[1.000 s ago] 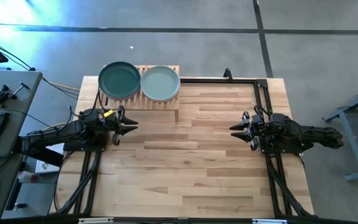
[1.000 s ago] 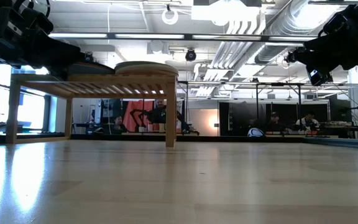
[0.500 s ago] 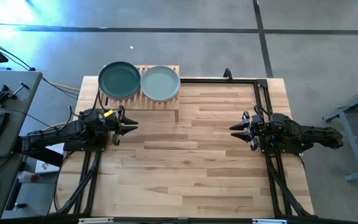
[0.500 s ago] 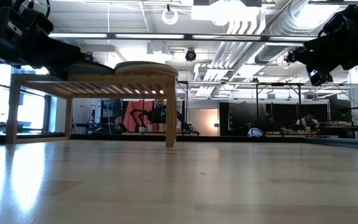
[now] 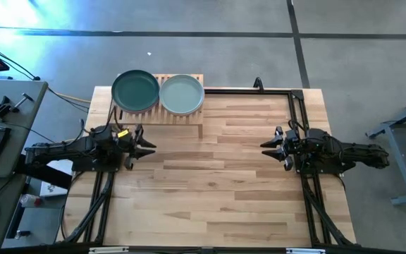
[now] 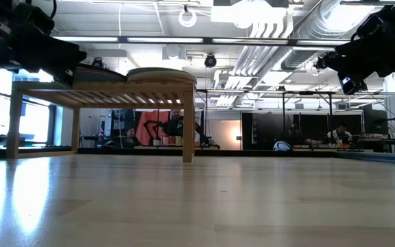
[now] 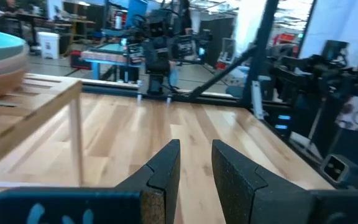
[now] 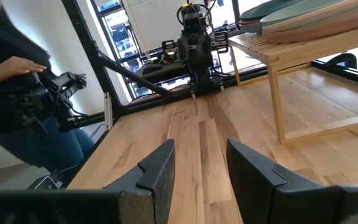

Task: Place and stack plates onto a shelf
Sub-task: Return to Home Position

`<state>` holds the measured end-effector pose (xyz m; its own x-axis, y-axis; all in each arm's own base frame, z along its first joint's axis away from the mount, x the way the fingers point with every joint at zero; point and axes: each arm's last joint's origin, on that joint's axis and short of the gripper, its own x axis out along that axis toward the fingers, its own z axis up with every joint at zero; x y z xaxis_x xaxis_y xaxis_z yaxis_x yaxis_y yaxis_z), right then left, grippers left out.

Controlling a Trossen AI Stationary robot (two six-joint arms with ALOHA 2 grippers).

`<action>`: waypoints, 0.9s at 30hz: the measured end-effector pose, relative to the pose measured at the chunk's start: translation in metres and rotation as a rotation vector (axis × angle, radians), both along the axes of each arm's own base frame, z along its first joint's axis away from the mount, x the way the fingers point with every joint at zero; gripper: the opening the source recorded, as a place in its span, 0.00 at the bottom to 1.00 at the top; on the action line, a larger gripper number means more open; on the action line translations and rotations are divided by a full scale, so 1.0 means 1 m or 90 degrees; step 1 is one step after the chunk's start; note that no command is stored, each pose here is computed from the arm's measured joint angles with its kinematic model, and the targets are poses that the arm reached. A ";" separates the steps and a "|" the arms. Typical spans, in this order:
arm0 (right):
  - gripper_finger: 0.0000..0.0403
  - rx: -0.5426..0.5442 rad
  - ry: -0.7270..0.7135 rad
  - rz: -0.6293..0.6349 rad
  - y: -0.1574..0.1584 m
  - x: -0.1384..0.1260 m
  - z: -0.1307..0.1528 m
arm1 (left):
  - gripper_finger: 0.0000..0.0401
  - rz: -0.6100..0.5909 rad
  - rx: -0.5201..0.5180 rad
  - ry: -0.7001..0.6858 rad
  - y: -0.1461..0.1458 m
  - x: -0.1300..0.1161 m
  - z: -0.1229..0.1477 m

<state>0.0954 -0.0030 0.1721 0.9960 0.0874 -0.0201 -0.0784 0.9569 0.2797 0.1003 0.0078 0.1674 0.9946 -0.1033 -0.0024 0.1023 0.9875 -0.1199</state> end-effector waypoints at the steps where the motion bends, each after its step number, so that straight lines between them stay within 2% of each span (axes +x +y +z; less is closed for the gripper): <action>1: 0.32 0.000 0.000 0.000 0.000 0.000 0.000 | 0.21 -0.007 0.000 0.000 -0.001 0.000 0.000; 8: 0.32 0.000 0.000 0.000 0.000 0.000 0.000 | 0.21 -0.054 0.000 0.000 -0.008 0.000 0.000; 27: 0.32 0.000 0.000 0.002 0.000 0.000 0.000 | 0.21 -0.058 0.000 0.000 -0.009 0.000 0.000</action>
